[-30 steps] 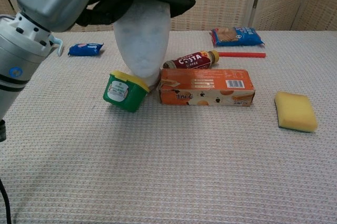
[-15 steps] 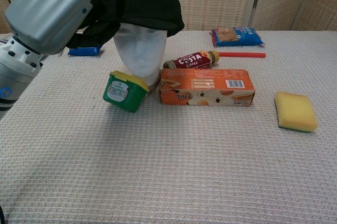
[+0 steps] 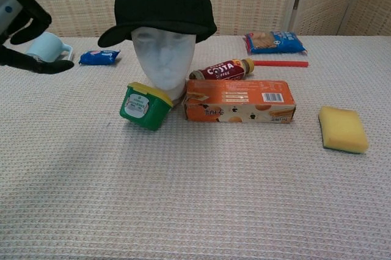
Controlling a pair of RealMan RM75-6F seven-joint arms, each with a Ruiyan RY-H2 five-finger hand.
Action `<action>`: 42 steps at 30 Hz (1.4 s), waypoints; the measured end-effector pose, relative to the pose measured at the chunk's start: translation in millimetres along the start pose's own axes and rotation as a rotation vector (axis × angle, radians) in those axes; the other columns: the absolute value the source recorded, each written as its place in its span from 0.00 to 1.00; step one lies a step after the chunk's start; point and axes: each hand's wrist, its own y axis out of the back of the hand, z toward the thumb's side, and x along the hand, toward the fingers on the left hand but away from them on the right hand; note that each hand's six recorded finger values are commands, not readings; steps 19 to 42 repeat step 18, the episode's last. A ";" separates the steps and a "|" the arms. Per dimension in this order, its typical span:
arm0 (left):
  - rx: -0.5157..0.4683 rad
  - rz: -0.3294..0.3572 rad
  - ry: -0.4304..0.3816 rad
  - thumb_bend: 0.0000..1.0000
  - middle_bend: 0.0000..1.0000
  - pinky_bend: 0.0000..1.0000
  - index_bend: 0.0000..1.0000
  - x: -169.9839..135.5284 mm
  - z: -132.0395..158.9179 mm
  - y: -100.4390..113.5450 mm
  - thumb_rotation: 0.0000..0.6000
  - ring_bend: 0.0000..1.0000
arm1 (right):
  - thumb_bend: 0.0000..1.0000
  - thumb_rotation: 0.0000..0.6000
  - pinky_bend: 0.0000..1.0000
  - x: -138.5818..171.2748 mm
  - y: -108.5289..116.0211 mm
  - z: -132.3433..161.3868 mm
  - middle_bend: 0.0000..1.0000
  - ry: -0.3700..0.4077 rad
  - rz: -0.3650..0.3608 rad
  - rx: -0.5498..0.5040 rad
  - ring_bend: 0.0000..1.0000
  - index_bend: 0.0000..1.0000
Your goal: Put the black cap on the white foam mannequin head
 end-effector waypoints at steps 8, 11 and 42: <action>-0.070 -0.447 0.214 0.07 0.14 0.15 0.09 -76.9 -80.3 7.5 1.00 0.07 | 0.07 1.00 0.00 0.9 -2.4 6.6 0.00 0.022 -0.009 -0.002 0.00 0.00; -0.124 -0.574 0.338 0.07 0.11 0.10 0.10 -113.0 -103.7 13.5 1.00 0.02 | 0.07 1.00 0.00 -0.2 -1.7 9.5 0.00 0.030 -0.041 -0.013 0.00 0.00; -0.059 -0.521 0.512 0.08 0.06 0.05 0.12 -160.8 -137.5 38.7 1.00 0.00 | 0.07 1.00 0.00 -1.0 -3.8 11.9 0.00 0.041 -0.092 -0.008 0.00 0.00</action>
